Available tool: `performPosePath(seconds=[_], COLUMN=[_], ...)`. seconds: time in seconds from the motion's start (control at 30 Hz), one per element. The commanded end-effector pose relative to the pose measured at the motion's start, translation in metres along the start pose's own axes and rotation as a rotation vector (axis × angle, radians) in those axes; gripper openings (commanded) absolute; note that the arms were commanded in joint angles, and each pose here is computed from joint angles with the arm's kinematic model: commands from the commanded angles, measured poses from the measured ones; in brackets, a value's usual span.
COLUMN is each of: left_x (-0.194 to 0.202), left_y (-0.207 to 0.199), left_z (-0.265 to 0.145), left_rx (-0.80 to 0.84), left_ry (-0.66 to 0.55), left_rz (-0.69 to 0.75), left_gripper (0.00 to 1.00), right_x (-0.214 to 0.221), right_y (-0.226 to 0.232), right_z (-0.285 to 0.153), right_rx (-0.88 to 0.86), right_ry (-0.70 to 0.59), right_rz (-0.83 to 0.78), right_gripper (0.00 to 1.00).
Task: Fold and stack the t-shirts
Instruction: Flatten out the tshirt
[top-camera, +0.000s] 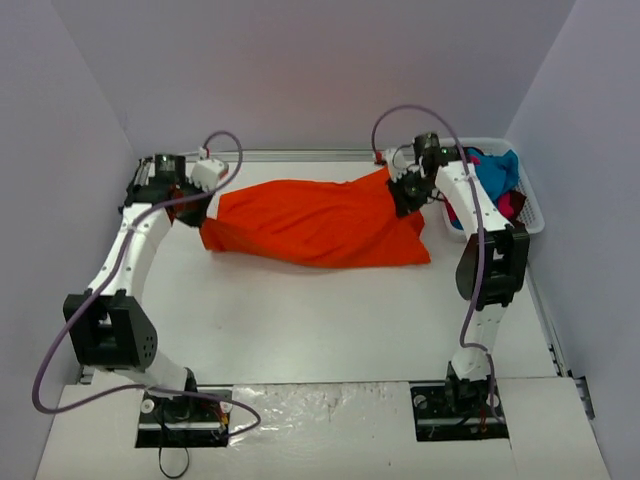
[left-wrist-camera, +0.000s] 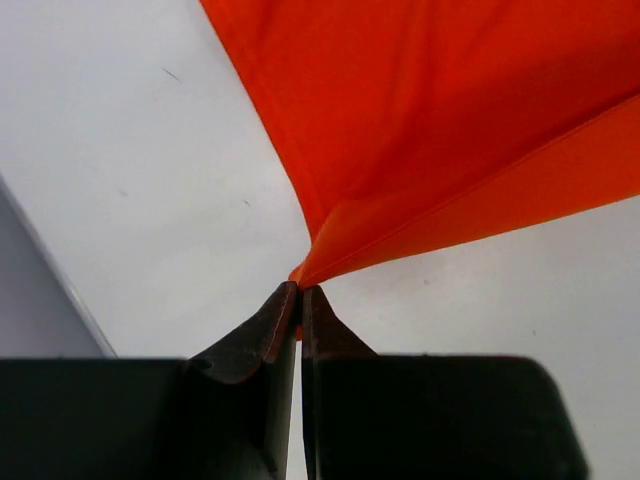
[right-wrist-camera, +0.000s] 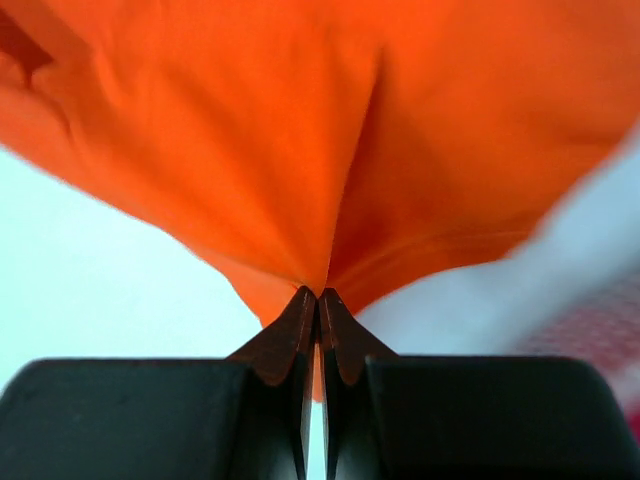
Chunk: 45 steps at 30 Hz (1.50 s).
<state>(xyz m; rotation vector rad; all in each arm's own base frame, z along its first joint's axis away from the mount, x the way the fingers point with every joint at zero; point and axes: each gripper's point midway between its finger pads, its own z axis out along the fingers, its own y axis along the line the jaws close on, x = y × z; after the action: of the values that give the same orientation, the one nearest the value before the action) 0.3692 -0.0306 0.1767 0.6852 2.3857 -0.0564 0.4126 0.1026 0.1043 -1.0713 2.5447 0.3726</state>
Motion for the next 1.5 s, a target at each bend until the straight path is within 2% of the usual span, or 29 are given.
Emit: performPosePath(seconds=[0.0,0.03,0.07,0.1,0.13,0.17,0.2,0.23,0.33,0.4,0.43,0.47,0.5,0.53,0.57,0.6,0.63,0.67,0.7,0.73,0.77,0.8,0.83,0.93,1.0,1.1,1.17,1.27,1.47], left_x=[-0.068,-0.081,-0.089,-0.122,-0.127,-0.14,-0.171,-0.176,-0.206,-0.211,-0.207,-0.203,-0.204,-0.183,-0.174,-0.165,-0.155,-0.133,-0.119,-0.105,-0.085,-0.073,-0.061,-0.039,-0.042,-0.066,-0.08,-0.105,-0.13], left_y=[0.04,0.046,0.054,0.067,0.075,0.081,0.093,0.096,0.1,0.093,0.087,0.083,0.073,0.066,0.06,0.048,0.042,0.034,0.022,0.015,0.008,-0.002,-0.006,-0.017,-0.018,-0.01,-0.003,0.014,0.053], left_z=[-0.021,-0.023,-0.014,-0.032,-0.022,-0.028,-0.044,-0.052,-0.099,-0.12,-0.14,-0.146,-0.184,-0.169,-0.175,-0.209,-0.215,-0.2,-0.225,-0.228,-0.216,-0.24,-0.244,-0.271,-0.296,-0.322,-0.325,-0.306,-0.208], left_rx=[-0.116,-0.127,-0.136,-0.175,-0.184,-0.199,-0.231,-0.236,-0.268,-0.265,-0.271,-0.269,-0.287,-0.269,-0.272,-0.294,-0.298,-0.281,-0.297,-0.295,-0.285,-0.309,-0.322,-0.369,-0.402,-0.431,-0.436,-0.427,-0.4], left_ry=[-0.148,-0.173,-0.171,-0.251,-0.231,-0.253,-0.321,-0.322,-0.426,-0.464,-0.488,-0.494,-0.572,-0.522,-0.528,-0.587,-0.596,-0.543,-0.581,-0.567,-0.524,-0.574,-0.573,-0.606,-0.647,-0.695,-0.698,-0.672,-0.537], left_rz=[-0.06,-0.071,-0.085,-0.097,-0.116,-0.133,-0.131,-0.138,-0.142,-0.143,-0.141,-0.145,-0.129,-0.139,-0.139,-0.126,-0.122,-0.126,-0.112,-0.11,-0.104,-0.091,-0.09,-0.081,-0.067,-0.05,-0.042,-0.043,-0.051], left_gripper=[0.02,0.03,0.02,0.02,0.02,0.02,0.02,0.03,0.02,0.02,0.02,0.03,0.02,0.02,0.02,0.02,0.02,0.02,0.02,0.02,0.02,0.02,0.02,0.02,0.02,0.03,0.02,0.02,0.02], right_x=[-0.045,-0.055,-0.084,-0.092,-0.119,-0.13,-0.141,-0.148,-0.161,-0.16,-0.158,-0.155,-0.146,-0.14,-0.127,-0.12,-0.112,-0.099,-0.086,-0.077,-0.063,-0.053,-0.042,-0.019,-0.011,-0.021,-0.035,-0.051,-0.075], right_y=[-0.043,-0.052,-0.065,-0.077,-0.088,-0.093,-0.1,-0.104,-0.095,-0.073,-0.064,-0.041,-0.036,-0.026,-0.007,0.002,0.014,0.037,0.044,0.055,0.079,0.089,0.097,0.129,0.136,0.129,0.113,0.08,0.007], right_z=[-0.056,-0.063,-0.09,-0.089,-0.122,-0.134,-0.141,-0.157,-0.204,-0.241,-0.254,-0.288,-0.283,-0.291,-0.302,-0.306,-0.31,-0.333,-0.319,-0.324,-0.346,-0.349,-0.341,-0.377,-0.404,-0.415,-0.42,-0.405,-0.337], right_rx=[0.167,0.2,0.267,0.291,0.37,0.404,0.432,0.481,0.53,0.524,0.524,0.54,0.527,0.526,0.52,0.512,0.502,0.515,0.483,0.476,0.494,0.493,0.477,0.516,0.57,0.584,0.605,0.629,0.623], right_ry=[-0.142,-0.165,-0.247,-0.26,-0.349,-0.385,-0.424,-0.46,-0.569,-0.637,-0.66,-0.717,-0.704,-0.716,-0.733,-0.738,-0.748,-0.794,-0.768,-0.782,-0.836,-0.848,-0.841,-0.946,-0.999,-1.011,-1.002,-0.942,-0.787], right_rz=[0.044,0.05,0.035,0.069,0.052,0.051,0.06,0.052,0.039,0.015,0.009,-0.018,-0.005,-0.009,-0.015,-0.011,-0.005,-0.02,-0.003,0.005,-0.014,-0.011,-0.001,-0.004,-0.002,0.004,0.015,0.018,0.045], right_gripper=[0.0,0.0,0.0,0.0,0.0,0.0,0.0,0.0,0.0,0.0,0.0,0.0,0.0,0.0,0.0,0.0,0.0,0.0,0.0,0.0,0.0,0.0,0.0,0.0,0.0,0.0,0.0,0.0,0.0])
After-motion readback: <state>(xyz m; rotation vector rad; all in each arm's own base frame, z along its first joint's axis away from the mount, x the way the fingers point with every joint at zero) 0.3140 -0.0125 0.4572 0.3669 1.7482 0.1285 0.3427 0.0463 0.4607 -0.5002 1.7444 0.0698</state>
